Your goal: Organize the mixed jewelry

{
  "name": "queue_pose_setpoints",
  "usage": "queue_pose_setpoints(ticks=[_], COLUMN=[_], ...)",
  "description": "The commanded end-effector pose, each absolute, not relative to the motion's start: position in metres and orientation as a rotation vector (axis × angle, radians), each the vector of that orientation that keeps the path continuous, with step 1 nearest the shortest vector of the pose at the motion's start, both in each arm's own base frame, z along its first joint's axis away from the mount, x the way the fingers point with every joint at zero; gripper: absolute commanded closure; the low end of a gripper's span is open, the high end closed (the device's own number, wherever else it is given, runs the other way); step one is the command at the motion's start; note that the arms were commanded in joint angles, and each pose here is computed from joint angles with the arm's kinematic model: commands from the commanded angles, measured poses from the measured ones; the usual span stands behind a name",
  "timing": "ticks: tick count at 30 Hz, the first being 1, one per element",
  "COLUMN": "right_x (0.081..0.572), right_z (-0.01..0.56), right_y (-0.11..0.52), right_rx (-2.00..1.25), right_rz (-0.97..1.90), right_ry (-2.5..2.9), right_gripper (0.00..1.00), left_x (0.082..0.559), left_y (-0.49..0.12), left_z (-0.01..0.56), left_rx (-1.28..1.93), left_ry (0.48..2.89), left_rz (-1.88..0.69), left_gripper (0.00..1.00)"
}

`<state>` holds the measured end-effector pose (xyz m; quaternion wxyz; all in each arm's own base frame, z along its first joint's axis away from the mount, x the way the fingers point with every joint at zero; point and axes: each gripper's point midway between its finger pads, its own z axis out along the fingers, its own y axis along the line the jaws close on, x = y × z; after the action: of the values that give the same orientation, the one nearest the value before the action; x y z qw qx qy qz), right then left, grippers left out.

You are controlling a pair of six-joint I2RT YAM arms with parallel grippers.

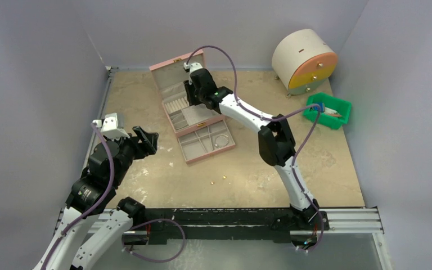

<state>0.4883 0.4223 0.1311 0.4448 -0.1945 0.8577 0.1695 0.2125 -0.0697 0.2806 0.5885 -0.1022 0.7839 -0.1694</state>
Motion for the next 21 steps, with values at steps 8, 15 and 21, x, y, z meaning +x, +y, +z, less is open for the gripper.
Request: queue_pose_setpoints(ticks=[8, 15, 21], right_x=[0.444, 0.413, 0.401], right_z=[0.250, 0.258, 0.232], right_y=[0.371, 0.312, 0.250], right_rx=[-0.361, -0.275, -0.186], right_rz=[0.487, 0.370, 0.230], right_ry=[1.950, 1.912, 1.946], right_gripper=[0.63, 0.61, 0.60], left_x=[0.218, 0.220, 0.222], left_y=[-0.071, -0.073, -0.073], left_z=[0.286, 0.283, 0.281], left_rx=[-0.249, -0.246, -0.248], left_ry=[1.805, 1.820, 1.830], left_rz=[-0.406, -0.401, -0.394], left_gripper=[0.29, 0.29, 0.29])
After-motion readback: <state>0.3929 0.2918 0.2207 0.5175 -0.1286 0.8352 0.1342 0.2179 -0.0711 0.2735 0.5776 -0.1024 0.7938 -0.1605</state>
